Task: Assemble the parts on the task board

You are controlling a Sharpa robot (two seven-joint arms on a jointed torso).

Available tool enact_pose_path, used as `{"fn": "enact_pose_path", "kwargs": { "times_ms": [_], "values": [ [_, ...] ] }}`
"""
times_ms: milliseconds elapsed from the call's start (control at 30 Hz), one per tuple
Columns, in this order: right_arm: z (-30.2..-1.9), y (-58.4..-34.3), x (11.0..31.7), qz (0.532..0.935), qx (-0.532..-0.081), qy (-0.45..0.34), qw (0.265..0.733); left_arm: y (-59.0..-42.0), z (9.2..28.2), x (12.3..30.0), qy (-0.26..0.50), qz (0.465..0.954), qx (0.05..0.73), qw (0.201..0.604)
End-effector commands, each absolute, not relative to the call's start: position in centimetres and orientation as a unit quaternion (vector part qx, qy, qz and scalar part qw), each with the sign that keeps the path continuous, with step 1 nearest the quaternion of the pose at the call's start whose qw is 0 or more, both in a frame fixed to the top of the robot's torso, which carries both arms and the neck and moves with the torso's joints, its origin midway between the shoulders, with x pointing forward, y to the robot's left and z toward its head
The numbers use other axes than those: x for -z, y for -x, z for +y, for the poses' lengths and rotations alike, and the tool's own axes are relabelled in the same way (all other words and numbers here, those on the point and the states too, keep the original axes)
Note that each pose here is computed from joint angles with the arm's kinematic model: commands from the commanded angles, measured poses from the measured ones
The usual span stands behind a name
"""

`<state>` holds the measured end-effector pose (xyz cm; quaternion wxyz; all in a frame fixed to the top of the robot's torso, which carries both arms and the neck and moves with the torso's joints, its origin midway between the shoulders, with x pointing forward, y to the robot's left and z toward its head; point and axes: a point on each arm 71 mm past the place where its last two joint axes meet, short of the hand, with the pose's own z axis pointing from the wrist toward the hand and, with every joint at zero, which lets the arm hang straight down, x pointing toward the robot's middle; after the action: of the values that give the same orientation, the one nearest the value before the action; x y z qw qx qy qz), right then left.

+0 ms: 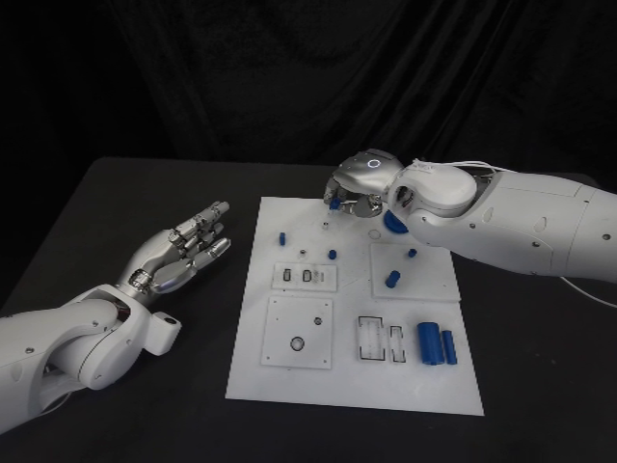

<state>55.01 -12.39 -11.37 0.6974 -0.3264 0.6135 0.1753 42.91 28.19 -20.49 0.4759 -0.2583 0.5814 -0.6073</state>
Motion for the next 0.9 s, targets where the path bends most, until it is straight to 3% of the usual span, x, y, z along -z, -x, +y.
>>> {"fn": "enact_pose_path", "kwargs": {
  "times_ms": [33, 900],
  "values": [
    [-12.43, -55.19, 11.58, 0.622, -0.167, 0.320, 0.695, -42.48, 27.94, 19.04, 0.206, 0.518, 0.666, 0.496],
    [-12.00, -55.26, 12.27, 0.637, -0.177, 0.318, 0.679, -42.64, 27.93, 19.14, 0.206, 0.520, 0.666, 0.494]
  ]
}}
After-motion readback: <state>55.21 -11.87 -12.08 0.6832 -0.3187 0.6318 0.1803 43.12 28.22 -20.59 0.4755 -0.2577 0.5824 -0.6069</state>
